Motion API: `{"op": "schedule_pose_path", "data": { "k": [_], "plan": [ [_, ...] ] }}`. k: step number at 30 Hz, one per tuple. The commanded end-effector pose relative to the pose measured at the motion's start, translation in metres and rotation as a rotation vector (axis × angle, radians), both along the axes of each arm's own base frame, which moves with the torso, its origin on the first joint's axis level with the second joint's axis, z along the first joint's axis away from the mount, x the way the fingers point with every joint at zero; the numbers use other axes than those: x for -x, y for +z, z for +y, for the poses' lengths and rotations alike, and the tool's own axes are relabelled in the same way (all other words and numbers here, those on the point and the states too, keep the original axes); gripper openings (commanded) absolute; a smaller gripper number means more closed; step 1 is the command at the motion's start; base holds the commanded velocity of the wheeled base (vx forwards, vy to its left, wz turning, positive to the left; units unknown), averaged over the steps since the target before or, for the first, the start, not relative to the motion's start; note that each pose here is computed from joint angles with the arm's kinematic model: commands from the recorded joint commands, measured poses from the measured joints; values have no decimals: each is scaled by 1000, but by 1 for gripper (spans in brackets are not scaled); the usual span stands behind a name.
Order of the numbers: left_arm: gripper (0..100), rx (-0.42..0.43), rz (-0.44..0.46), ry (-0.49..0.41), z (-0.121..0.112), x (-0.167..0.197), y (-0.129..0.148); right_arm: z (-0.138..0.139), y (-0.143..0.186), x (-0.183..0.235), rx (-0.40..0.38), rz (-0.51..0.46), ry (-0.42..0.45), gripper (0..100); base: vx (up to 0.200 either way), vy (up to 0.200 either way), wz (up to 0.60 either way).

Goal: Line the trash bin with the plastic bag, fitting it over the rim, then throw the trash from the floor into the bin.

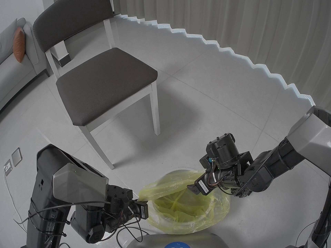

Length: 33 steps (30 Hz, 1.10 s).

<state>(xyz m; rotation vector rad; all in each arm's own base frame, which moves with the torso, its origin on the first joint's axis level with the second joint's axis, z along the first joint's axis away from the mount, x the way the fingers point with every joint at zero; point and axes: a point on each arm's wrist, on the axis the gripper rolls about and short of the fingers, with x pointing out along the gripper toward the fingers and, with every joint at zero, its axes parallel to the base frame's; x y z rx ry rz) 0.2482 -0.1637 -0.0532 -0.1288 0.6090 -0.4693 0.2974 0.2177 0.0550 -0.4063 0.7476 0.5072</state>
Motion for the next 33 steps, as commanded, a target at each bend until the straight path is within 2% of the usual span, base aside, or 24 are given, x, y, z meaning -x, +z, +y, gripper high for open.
{"op": "schedule_pose_path", "data": {
  "k": [1,8,17,28,29,33],
  "plan": [
    [0,-13,8,-6,2,4,1,1,-3,1,10,5,7,100,0,0,0],
    [0,-18,25,8,-2,-9,-25,2,-6,-2,15,6,7,100,0,0,0],
    [0,8,-11,26,-4,-19,-21,5,0,-7,2,-18,10,100,0,0,0],
    [0,14,-24,31,-6,-21,-20,13,-3,-8,16,-1,26,100,0,0,0],
    [100,15,-25,31,-6,-21,-19,13,-4,-8,16,-1,26,100,0,0,0],
    [100,18,-29,31,-6,-22,-18,16,-4,-9,16,-6,36,100,0,0,0]
  ]
}}
